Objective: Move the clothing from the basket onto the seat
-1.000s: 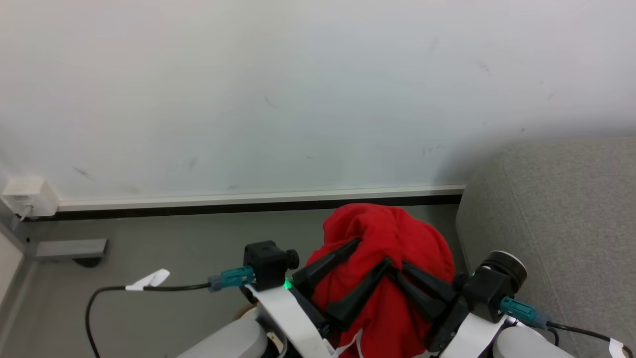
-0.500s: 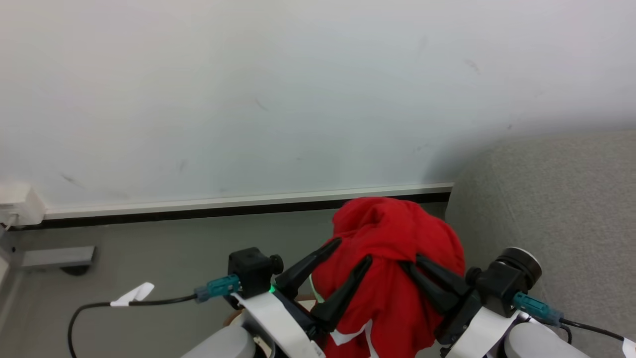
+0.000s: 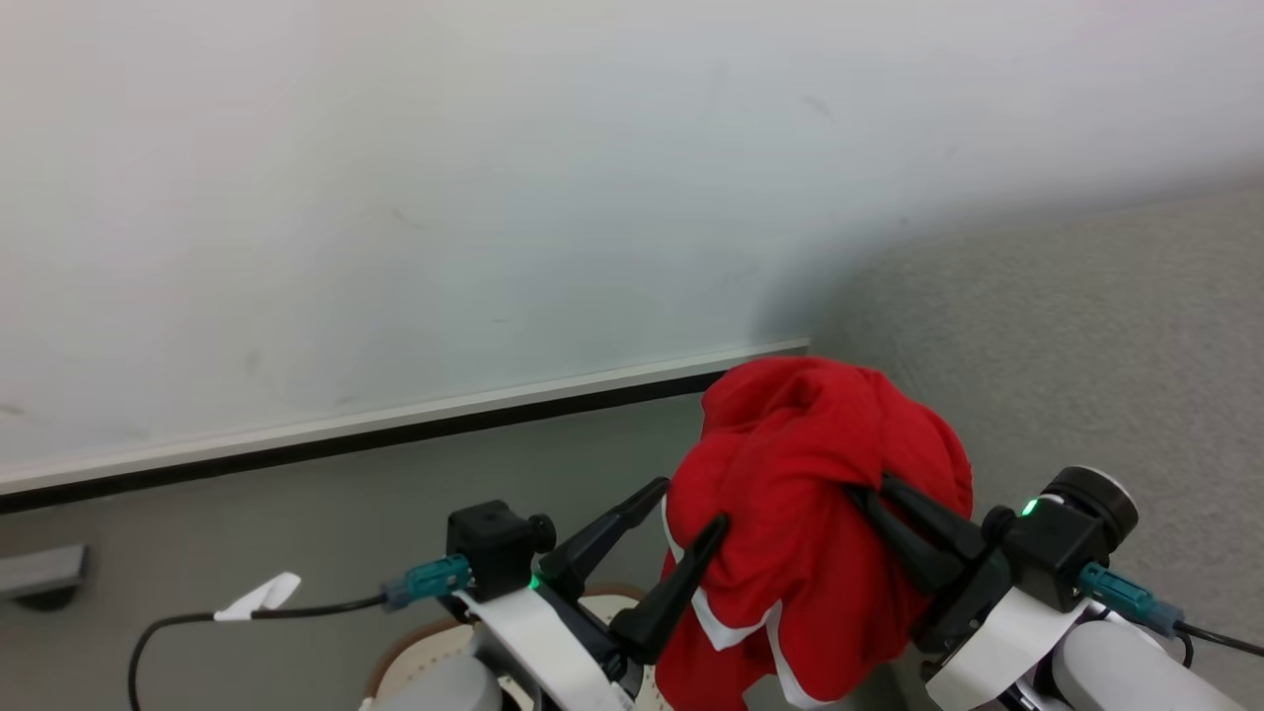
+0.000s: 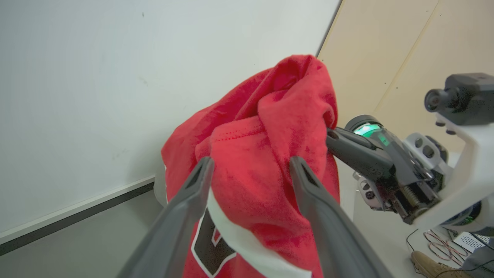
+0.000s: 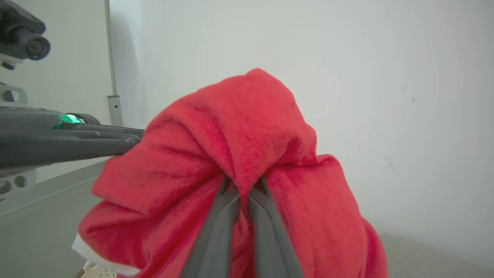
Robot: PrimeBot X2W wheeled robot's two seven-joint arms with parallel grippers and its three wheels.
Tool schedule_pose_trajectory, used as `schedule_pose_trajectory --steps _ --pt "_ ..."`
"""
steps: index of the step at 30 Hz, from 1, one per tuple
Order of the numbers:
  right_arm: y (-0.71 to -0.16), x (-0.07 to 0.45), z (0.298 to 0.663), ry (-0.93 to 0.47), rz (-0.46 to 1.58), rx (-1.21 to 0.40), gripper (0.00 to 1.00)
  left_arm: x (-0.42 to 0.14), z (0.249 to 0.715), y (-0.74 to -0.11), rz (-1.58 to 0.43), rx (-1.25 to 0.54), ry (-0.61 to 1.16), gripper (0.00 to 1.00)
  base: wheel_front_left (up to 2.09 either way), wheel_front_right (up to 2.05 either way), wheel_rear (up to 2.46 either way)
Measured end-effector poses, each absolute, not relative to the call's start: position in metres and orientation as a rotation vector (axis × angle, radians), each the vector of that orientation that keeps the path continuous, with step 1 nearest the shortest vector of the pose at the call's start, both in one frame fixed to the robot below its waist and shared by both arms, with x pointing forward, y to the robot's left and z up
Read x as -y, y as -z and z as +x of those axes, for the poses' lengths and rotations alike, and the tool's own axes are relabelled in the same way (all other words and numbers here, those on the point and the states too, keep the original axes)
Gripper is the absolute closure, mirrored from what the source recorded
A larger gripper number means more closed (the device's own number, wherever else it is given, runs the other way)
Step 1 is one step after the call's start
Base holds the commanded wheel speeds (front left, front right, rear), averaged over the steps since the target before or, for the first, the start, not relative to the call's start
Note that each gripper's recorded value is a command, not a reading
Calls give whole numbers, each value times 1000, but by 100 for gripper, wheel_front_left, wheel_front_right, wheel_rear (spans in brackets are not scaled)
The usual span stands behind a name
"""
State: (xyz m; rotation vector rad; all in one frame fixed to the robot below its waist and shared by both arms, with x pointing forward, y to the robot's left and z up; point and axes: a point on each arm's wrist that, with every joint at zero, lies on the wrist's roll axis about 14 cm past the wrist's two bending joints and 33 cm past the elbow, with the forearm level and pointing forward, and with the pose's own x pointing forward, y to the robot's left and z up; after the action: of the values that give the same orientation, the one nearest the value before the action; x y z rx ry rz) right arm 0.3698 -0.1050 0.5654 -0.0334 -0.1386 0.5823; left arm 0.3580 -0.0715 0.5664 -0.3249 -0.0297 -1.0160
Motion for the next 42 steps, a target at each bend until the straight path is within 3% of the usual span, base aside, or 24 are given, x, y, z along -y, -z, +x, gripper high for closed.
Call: schedule_pose_trajectory --steps 16,26,31,42 --pt "-576 207 341 -283 -85 158 100 143 336 -561 -336 -9 1242 0 0 0 0" --pt "-582 238 342 -197 -117 167 100 150 337 -553 -353 -34 1265 0 0 0 0" --pt "-597 255 362 -163 -146 193 100 147 350 -548 -362 -45 1252 0 0 0 0" --pt "-668 340 453 23 -254 313 100 135 399 -521 -365 -81 1206 0 0 0 0"
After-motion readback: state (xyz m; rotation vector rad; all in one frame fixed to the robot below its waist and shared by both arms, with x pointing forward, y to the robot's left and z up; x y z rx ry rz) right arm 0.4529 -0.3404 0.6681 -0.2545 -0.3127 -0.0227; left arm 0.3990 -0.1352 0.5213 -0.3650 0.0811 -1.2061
